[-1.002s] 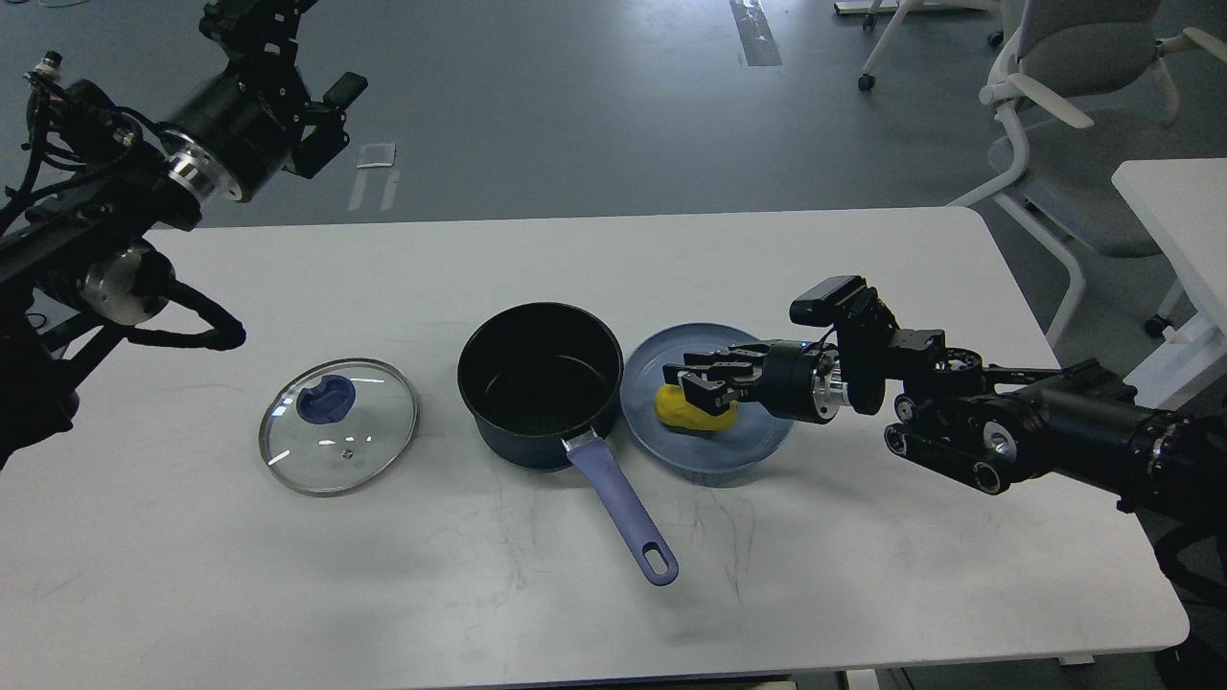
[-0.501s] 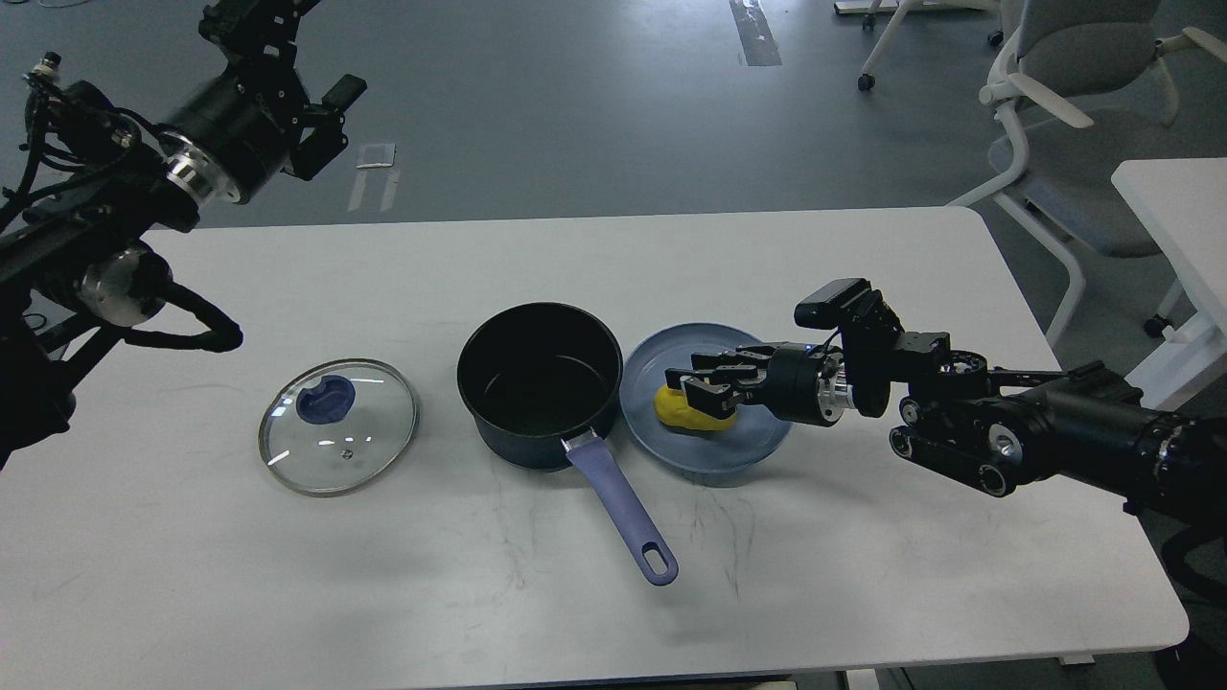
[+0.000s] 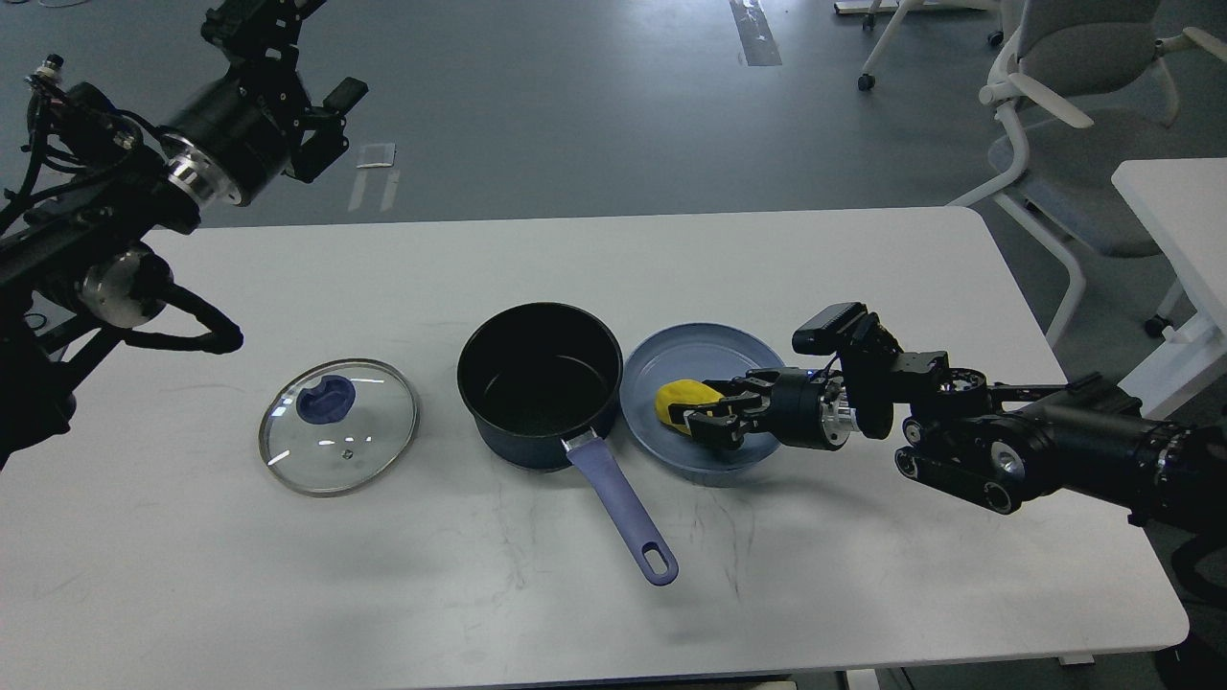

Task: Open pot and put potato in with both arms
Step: 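Carry the potato over the pot and release it inside with the right gripper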

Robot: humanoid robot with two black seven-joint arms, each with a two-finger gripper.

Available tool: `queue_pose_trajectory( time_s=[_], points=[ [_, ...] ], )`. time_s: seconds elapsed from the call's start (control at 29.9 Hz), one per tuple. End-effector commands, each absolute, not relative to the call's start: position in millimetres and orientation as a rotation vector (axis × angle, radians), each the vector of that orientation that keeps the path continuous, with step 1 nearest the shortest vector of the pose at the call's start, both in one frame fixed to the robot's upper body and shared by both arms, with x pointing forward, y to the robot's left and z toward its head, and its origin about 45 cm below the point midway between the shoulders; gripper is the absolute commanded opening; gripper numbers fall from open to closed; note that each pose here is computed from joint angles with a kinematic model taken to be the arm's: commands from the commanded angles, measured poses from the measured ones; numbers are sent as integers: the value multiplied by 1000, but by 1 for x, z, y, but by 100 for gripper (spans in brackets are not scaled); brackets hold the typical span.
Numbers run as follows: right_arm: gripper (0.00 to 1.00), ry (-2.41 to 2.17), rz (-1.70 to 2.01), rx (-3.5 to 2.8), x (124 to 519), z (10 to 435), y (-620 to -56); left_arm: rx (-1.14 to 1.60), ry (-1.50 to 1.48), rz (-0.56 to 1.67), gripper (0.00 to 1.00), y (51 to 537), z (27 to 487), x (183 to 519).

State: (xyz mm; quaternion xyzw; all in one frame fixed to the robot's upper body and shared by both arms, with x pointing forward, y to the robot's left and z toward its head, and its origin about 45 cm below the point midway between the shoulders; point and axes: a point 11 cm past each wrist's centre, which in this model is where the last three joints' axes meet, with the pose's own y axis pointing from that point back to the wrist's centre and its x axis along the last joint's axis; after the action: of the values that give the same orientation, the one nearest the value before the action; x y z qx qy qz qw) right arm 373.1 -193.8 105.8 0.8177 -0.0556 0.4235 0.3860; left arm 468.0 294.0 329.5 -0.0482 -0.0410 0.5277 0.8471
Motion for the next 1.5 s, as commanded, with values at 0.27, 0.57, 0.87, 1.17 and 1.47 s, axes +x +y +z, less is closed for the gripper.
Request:
queue_pose_trajectory(
  time_s=[0.27,0.57,0.87,1.17,1.47],
  points=[
    [43,-243,1232,2069,409,161,-179,-106,-87,1118,98,296,327,467],
    [44,-244,1430,2115,429,241,-125,-108,-86,1115,98,295,327,467],
    [99,-172,1382,2175,414,194,-60,-110,-83,1114,98,293,326,467],
    [100,-199,1386,2221,411,198,-41,-108,-99,1131,98,305,332,466],
    [100,-453,1307,2302,437,234,-58,-125,-90,1131,98,306,334,466]
  ],
)
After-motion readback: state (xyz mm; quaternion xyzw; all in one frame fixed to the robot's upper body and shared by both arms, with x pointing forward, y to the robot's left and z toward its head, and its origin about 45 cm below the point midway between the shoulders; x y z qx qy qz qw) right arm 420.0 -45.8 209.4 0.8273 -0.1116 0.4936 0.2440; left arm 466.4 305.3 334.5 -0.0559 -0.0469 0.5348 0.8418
